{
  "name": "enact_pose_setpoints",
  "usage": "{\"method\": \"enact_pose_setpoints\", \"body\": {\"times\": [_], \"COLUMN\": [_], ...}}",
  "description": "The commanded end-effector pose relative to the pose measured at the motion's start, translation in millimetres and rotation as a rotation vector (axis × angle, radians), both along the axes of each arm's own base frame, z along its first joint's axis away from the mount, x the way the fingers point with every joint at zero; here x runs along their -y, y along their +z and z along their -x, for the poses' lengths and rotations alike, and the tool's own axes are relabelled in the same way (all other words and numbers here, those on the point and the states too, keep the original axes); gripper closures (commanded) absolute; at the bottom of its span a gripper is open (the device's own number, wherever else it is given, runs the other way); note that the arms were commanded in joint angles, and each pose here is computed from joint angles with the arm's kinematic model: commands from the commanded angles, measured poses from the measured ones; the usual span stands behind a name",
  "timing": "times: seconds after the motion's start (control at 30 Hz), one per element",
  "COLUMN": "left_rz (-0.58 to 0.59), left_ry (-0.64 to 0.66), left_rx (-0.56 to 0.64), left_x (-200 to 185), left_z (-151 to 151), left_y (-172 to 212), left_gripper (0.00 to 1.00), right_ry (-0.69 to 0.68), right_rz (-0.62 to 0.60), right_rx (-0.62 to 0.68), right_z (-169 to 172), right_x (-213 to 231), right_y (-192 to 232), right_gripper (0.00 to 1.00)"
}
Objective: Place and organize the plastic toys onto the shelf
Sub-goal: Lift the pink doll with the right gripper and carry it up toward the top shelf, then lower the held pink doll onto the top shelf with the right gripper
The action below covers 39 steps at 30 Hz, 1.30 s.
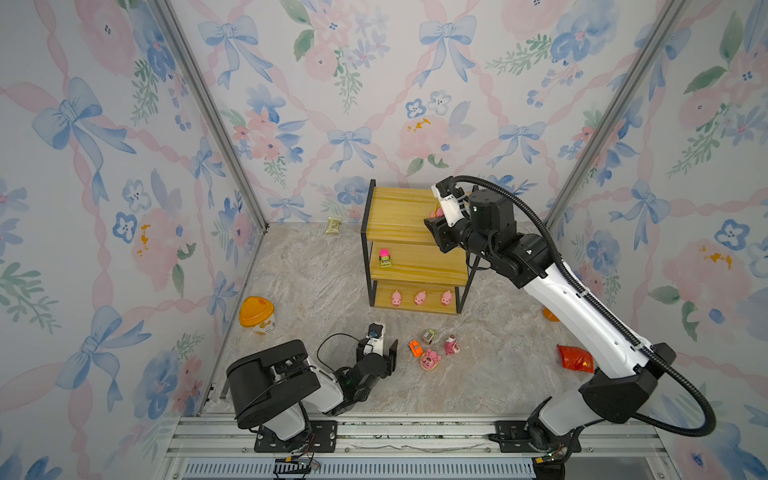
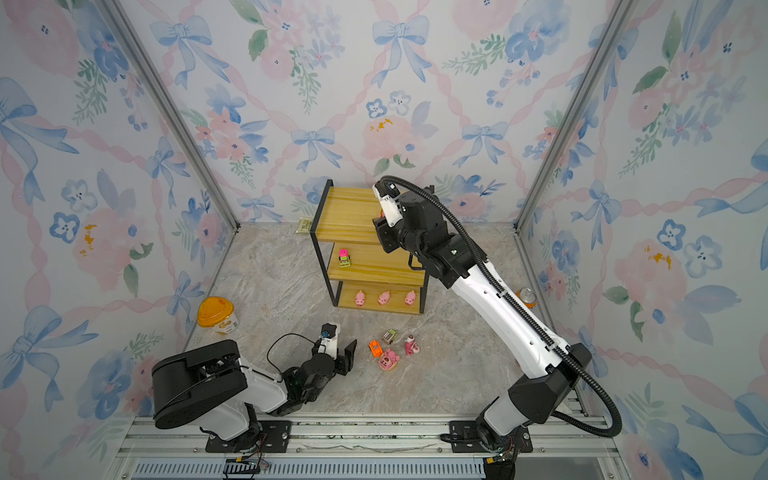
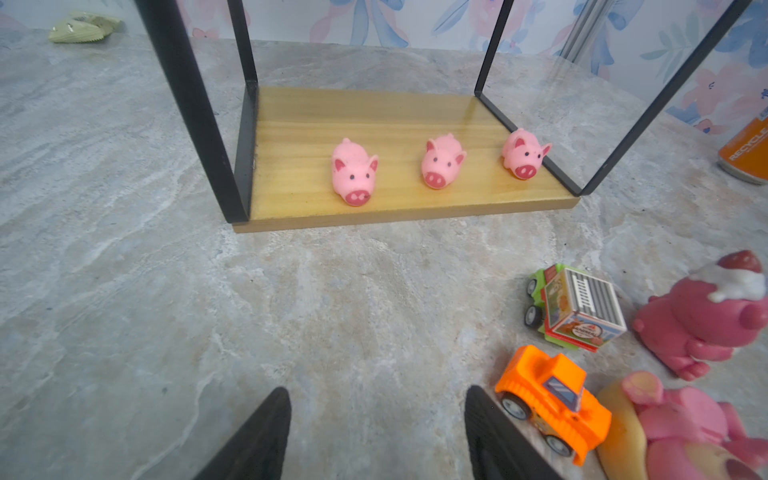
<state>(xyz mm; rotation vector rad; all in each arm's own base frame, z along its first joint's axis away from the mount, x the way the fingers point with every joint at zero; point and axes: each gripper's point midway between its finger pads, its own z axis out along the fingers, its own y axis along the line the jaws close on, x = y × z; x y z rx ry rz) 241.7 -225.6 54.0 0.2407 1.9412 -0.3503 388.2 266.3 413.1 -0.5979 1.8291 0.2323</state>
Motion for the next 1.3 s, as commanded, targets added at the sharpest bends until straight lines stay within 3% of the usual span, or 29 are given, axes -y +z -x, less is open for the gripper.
{"method": "enact_pose_setpoints", "body": {"times": [0.0, 0.47, 1.27], "left_rz": [-0.019, -0.016, -0.022], "left_ry": [-0.001, 0.009, 0.017], "left_rx": [0.003, 0.002, -0.006], "left_x": [-6.5, -10.4, -10.1], "left_z": [0.2, -5.3, -7.1], "left_y": [-0.7, 0.6, -3.0], "left_gripper": [0.33, 0.32, 0.33], "right_ry": [-0.107, -0.31, -0.406], "right_rz": [-0.074, -0.105, -0.099], "right_rx": [0.044, -0.056, -0.107], "right_z": [-18.0, -48.4, -56.0], "right_x": [19.1, 47.3, 70.1], "right_y": [28.5, 11.3, -10.6], "right_gripper": [0.64, 0.61, 0.61]}}
